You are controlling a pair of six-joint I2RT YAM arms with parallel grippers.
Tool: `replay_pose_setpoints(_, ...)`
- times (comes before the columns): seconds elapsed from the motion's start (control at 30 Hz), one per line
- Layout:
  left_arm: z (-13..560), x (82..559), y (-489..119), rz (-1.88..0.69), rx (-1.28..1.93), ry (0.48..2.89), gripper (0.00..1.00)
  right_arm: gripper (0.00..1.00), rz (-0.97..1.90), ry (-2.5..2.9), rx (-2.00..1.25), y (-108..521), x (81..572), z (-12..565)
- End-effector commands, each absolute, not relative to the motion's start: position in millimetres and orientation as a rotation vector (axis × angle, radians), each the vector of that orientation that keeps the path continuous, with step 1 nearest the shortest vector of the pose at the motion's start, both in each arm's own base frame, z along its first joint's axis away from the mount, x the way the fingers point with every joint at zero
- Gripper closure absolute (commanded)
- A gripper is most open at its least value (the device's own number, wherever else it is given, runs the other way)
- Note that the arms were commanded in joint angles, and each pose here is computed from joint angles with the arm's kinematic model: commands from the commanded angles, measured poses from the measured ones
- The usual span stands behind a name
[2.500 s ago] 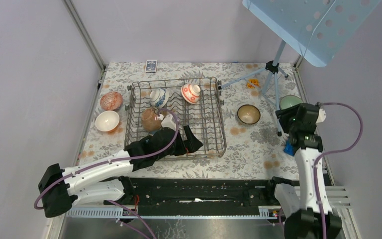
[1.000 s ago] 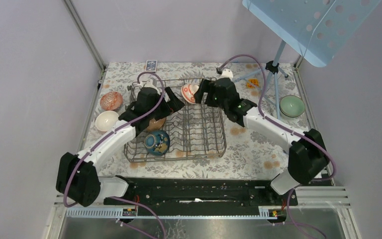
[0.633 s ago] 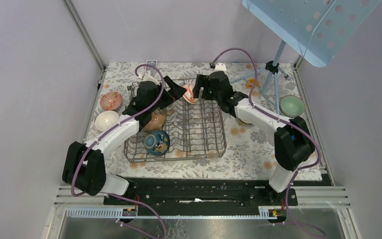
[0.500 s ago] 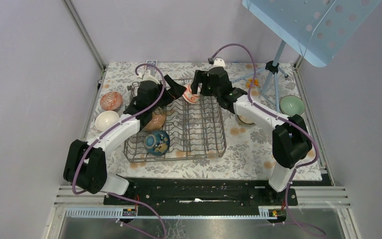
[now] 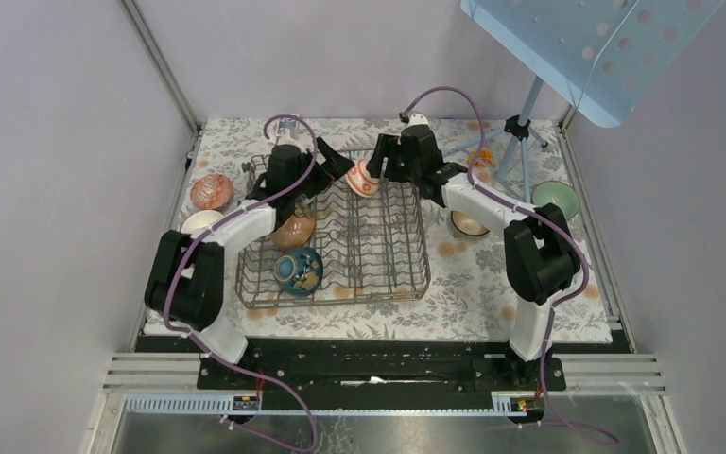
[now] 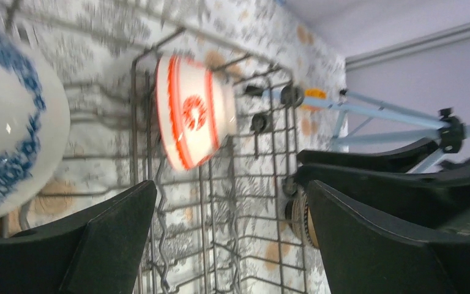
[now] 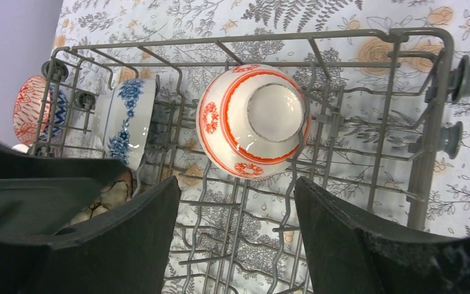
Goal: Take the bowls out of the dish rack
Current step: Pick up the bowl from the dish rack.
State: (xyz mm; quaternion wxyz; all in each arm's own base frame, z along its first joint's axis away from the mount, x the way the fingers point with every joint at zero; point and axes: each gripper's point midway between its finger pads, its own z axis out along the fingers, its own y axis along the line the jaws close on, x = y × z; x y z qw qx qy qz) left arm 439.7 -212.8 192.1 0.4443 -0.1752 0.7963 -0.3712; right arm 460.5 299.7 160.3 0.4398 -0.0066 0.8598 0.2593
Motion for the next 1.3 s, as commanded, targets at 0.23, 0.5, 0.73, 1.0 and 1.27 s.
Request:
replay_pose_setpoints(0.23,157,455,-239,-1.053,-0.518,2.061,0.08,0.35,0.755,2.128,-0.036,325,473,180)
replay_pose_setpoints(0.5,146,479,-236,-0.978,-0.581,2.063,0.15,0.45,0.749,2.175,0.047,327,480,171)
replay_pose_setpoints(0.73,135,495,-238,-0.943,-0.58,2.081,0.18,0.47,0.723,2.202,0.081,323,486,162)
replay_pose_setpoints(1.0,133,505,-242,-0.945,-0.557,2.072,0.21,0.49,0.726,2.214,0.133,315,490,156)
replay_pose_setpoints(1.27,138,507,-244,-0.952,-0.52,2.053,0.25,0.51,0.747,2.245,0.227,304,495,144)
